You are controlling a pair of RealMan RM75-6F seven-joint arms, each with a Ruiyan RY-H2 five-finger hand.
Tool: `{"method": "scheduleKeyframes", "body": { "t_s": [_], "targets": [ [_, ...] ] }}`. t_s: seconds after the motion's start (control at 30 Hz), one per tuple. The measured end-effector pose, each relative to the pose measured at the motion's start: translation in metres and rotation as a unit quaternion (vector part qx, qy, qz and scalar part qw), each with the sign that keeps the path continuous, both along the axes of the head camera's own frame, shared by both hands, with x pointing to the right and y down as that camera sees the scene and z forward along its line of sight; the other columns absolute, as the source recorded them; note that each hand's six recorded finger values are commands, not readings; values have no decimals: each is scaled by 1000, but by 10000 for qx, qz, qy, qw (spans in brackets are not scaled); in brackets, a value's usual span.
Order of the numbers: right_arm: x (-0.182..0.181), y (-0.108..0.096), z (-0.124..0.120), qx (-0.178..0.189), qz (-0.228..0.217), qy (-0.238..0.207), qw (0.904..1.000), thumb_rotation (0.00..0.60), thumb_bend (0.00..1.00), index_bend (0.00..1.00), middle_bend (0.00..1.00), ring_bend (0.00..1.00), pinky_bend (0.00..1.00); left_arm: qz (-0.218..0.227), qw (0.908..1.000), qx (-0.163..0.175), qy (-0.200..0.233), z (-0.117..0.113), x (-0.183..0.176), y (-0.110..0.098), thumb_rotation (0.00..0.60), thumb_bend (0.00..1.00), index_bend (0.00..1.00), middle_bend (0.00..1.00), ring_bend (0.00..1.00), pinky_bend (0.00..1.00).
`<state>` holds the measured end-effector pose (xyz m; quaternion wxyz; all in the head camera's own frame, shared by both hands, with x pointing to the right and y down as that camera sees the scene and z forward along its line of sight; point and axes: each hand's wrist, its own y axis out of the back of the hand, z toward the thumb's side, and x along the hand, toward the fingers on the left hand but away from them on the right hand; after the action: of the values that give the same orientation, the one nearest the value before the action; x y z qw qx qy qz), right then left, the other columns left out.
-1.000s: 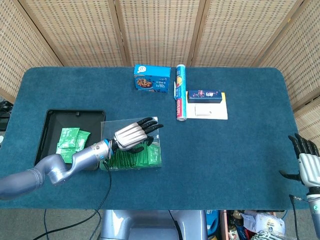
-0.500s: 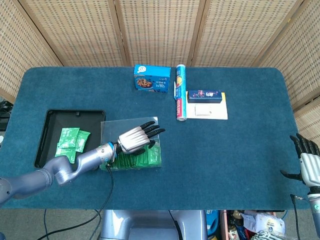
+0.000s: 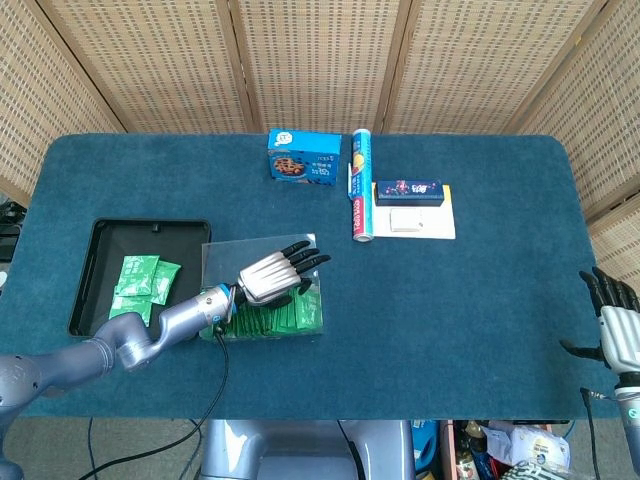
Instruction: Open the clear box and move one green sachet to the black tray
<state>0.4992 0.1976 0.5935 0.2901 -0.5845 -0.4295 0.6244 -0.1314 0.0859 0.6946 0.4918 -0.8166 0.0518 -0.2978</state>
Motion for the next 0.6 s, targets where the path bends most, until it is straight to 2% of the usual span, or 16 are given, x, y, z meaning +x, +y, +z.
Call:
{"method": "scheduleKeyframes", "body": {
  "t_s": [0.6],
  "targets": [
    [2,0,1,-17,29,-1,10000,600,0,0,0,0,0,56,9999,-25,-93,5,7,2,600,411,489,0,0,0]
  ]
}}
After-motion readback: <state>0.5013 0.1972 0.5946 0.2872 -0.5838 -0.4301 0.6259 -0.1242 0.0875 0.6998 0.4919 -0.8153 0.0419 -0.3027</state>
